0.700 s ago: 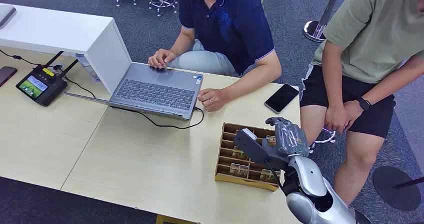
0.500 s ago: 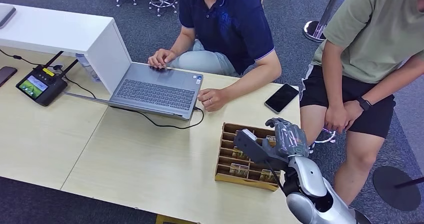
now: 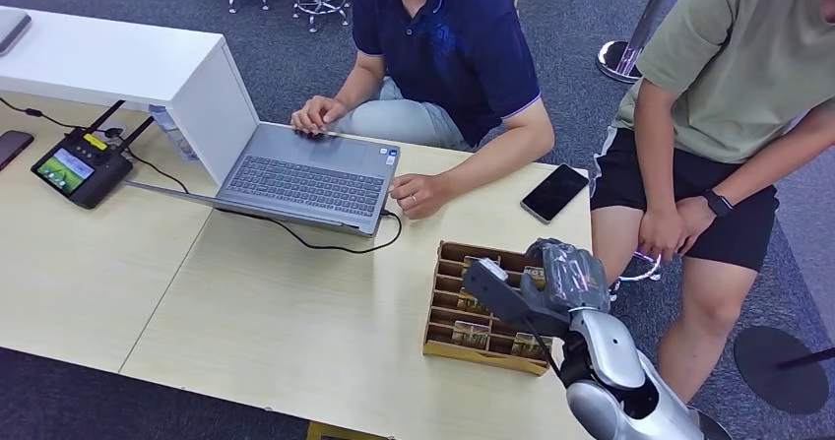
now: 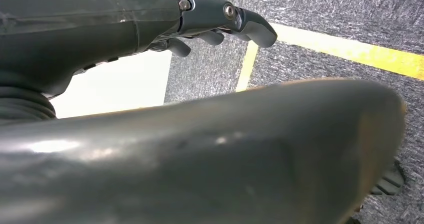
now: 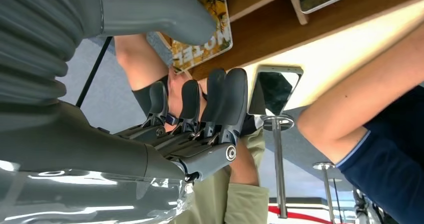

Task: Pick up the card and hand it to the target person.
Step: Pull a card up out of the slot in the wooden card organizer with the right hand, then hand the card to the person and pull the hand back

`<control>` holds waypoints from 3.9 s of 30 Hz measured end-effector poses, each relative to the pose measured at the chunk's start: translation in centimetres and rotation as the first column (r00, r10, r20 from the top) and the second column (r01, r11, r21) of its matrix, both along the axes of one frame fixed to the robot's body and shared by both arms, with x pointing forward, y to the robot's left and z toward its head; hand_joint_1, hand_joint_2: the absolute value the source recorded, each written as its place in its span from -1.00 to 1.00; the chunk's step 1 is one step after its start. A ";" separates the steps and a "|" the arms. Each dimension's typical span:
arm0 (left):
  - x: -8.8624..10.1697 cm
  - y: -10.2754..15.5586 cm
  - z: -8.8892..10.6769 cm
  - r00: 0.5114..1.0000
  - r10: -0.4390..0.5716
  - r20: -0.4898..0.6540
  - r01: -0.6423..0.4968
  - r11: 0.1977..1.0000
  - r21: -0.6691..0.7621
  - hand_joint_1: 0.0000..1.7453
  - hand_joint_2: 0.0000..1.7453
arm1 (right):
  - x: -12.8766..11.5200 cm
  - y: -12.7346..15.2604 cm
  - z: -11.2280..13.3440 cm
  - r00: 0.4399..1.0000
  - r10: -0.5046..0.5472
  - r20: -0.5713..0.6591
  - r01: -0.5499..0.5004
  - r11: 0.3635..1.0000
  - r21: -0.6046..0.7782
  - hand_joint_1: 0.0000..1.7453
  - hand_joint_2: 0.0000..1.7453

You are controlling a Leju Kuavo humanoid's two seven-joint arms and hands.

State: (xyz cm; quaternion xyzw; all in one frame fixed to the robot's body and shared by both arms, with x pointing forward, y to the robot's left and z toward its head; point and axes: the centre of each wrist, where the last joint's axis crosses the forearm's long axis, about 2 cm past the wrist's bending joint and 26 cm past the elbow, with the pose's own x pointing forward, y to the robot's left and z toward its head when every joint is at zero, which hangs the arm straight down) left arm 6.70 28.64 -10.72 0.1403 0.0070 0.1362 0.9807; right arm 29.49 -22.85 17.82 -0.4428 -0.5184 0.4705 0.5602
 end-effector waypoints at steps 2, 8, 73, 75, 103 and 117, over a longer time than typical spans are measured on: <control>0.0 0.0 0.0 1.000 0.001 0.000 -0.001 1.000 0.000 -1.00 -1.00 | 0.0 -0.1 -0.1 1.000 -0.004 -0.003 0.004 1.000 -0.003 0.12 1.00; 0.0 0.0 0.0 1.000 0.004 0.000 -0.004 1.000 -0.001 -1.00 -1.00 | 0.0 -0.4 -0.2 1.000 -0.012 -0.004 0.012 1.000 -0.007 0.09 1.00; 0.0 0.2 0.0 0.999 -0.035 0.033 0.033 0.998 0.060 -1.00 1.00 | -0.2 0.0 -0.5 0.999 0.017 -0.030 -0.018 1.000 -0.010 1.00 1.00; 0.0 0.3 0.0 0.999 -0.012 0.035 0.009 0.997 0.073 -1.00 1.00 | -0.3 0.1 -0.3 1.000 0.027 -0.011 -0.027 1.000 0.013 1.00 1.00; -0.1 0.1 0.0 0.993 -0.115 0.032 0.114 0.993 0.031 -1.00 1.00 | 8.9 4.9 6.0 0.928 0.110 0.356 -0.170 0.975 0.140 1.00 1.00; -0.1 0.4 0.0 0.986 -0.153 0.061 0.150 0.988 0.047 -1.00 0.50 | 8.7 4.0 5.1 0.930 0.104 0.353 -0.156 0.980 0.121 -1.00 1.00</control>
